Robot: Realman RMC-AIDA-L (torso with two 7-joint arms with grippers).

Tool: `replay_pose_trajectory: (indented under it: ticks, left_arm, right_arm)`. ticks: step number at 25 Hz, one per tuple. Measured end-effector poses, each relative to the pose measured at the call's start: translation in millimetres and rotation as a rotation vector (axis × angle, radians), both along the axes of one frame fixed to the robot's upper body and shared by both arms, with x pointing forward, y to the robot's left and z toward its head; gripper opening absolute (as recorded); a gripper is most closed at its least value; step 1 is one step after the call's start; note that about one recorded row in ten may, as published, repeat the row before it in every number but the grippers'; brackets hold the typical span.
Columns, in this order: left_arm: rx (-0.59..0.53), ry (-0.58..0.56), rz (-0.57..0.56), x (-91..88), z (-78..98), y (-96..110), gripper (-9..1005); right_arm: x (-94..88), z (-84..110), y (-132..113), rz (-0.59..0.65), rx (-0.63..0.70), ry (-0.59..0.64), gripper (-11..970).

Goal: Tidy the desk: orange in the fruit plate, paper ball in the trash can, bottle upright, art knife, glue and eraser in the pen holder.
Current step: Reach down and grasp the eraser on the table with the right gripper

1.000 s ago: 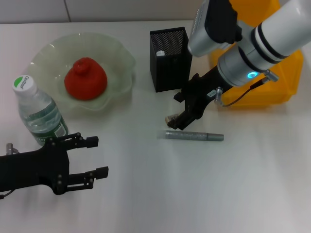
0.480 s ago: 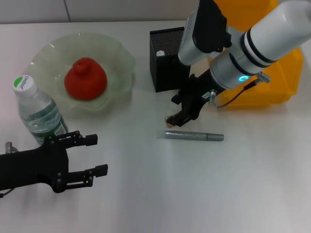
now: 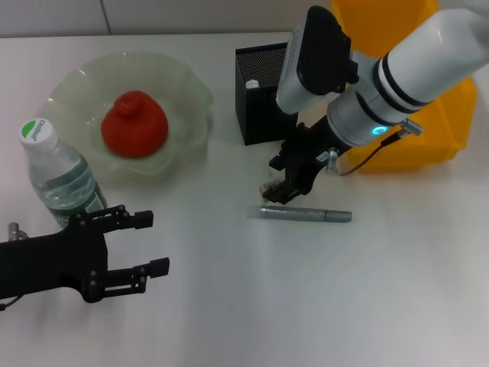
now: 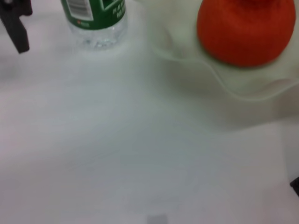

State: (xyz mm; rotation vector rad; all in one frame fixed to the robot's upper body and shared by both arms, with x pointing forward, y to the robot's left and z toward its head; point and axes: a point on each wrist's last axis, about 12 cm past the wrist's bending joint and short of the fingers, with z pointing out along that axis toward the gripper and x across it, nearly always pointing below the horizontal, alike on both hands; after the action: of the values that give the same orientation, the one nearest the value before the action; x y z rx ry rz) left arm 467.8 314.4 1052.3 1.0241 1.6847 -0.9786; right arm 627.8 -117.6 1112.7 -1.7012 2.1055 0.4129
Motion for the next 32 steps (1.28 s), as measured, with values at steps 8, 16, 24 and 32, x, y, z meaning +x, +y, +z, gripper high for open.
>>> replay_pose_trajectory:
  ticks: [8, 16, 24, 32]
  left_arm:
    - [-0.002, 0.0, -0.001, 0.1, -0.1, -1.0, 770]
    - [-0.002, -0.003, -0.003, 0.7, 0.2, -1.8, 770]
    - [-0.002, -0.005, -0.004, 1.1, 0.6, -2.1, 770]
    - [-0.001, -0.007, -0.007, 2.5, 1.5, -2.0, 770]
  right_arm:
    - [-3.4, -4.3, 5.7, 0.026, -0.013, -0.008, 566]
    - [-3.0, -5.1, 6.4, 0.025, -0.017, -0.016, 536]
    - [-4.1, -9.6, 9.8, 0.028, -0.023, -0.023, 432]
    - [-3.8, -8.9, 10.7, 0.029, -0.022, -0.024, 373]
